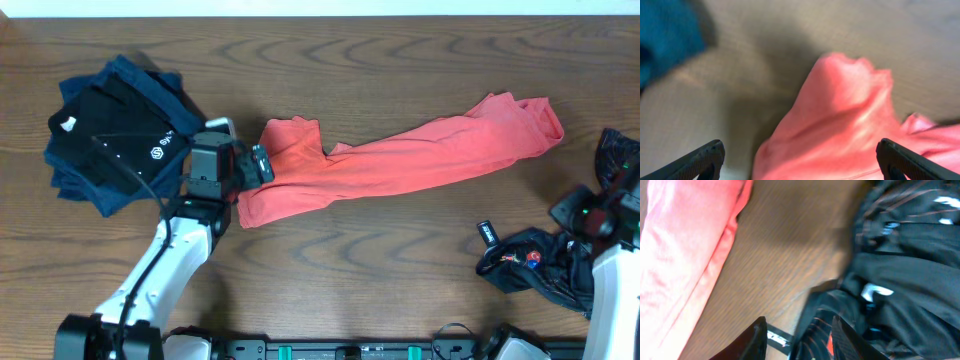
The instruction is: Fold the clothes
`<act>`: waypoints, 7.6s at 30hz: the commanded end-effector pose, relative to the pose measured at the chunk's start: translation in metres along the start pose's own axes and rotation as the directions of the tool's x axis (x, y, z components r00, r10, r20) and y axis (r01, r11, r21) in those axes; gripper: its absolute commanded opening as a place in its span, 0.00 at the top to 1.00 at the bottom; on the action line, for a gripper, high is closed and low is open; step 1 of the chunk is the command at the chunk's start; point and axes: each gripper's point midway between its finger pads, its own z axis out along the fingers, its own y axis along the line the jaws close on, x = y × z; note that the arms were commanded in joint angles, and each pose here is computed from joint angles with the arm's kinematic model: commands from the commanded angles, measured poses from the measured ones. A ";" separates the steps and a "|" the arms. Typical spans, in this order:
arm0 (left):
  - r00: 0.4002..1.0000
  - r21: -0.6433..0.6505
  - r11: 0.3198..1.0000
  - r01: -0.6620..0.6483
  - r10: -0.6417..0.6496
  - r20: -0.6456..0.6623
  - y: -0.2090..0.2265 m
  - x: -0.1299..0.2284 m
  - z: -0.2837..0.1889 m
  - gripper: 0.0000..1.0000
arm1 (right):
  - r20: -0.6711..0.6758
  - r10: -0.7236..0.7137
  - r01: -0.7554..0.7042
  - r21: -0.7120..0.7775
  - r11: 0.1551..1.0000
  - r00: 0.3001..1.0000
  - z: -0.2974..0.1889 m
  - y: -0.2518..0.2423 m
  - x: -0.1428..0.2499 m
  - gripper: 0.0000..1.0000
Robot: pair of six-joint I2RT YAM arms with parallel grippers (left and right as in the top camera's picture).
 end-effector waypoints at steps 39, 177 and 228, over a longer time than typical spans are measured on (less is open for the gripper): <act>0.975 0.158 0.987 -0.007 0.042 -0.217 -0.035 -0.012 0.079 0.94 | -0.096 -0.192 0.188 -0.052 0.981 0.977 0.019 0.030 0.022 0.46; 0.995 0.267 0.963 -0.042 0.065 -0.079 -0.054 -0.088 -0.201 0.94 | 0.028 -0.438 0.439 -0.050 0.897 0.898 -0.028 0.107 -0.055 0.98; 0.929 0.193 0.980 0.041 0.033 -0.368 -0.033 -0.049 -0.141 0.94 | -0.359 -0.427 0.411 -0.122 0.903 0.830 0.082 0.104 0.007 0.82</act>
